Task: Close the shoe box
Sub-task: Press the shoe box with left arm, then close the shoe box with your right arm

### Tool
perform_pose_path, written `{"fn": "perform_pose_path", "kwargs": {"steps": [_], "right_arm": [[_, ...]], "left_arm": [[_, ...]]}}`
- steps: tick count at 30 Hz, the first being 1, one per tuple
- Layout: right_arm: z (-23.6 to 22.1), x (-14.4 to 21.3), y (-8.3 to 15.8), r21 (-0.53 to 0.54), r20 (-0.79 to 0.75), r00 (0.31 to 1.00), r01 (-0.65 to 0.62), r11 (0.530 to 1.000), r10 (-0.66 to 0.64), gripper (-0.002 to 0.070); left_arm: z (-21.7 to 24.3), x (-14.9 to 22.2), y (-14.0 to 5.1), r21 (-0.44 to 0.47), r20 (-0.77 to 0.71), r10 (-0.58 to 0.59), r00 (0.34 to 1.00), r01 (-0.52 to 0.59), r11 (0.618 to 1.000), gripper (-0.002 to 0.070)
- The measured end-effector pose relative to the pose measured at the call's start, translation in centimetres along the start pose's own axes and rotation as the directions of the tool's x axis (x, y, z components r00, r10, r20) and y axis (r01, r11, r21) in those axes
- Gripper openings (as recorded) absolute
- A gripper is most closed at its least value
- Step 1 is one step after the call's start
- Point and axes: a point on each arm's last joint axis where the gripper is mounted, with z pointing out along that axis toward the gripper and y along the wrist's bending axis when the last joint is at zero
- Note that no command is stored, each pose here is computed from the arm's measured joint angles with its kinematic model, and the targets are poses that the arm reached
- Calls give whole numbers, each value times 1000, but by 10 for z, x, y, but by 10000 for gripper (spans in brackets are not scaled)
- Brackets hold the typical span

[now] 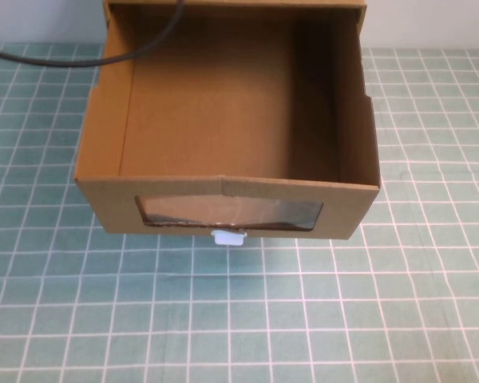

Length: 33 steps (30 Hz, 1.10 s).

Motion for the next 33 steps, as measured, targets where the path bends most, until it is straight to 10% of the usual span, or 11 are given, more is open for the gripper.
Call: {"fn": "perform_pose_path", "kwargs": {"steps": [16, 27, 33], "right_arm": [[0, -4, 0, -6, 40, 999, -18, 1000, 18, -12], [-5, -30, 0, -154, 293, 839, -431, 889, 458, -12], [-15, -53, 18, -230, 46, 865, -478, 848, 500, -11]], "left_arm": [[56, 8, 9, 45, -50, 31, 998, -29, 999, -5], [57, 8, 8, 38, -59, 50, 997, -47, 998, -5], [57, 8, 7, 35, -58, 55, 997, -53, 998, -5]]}}
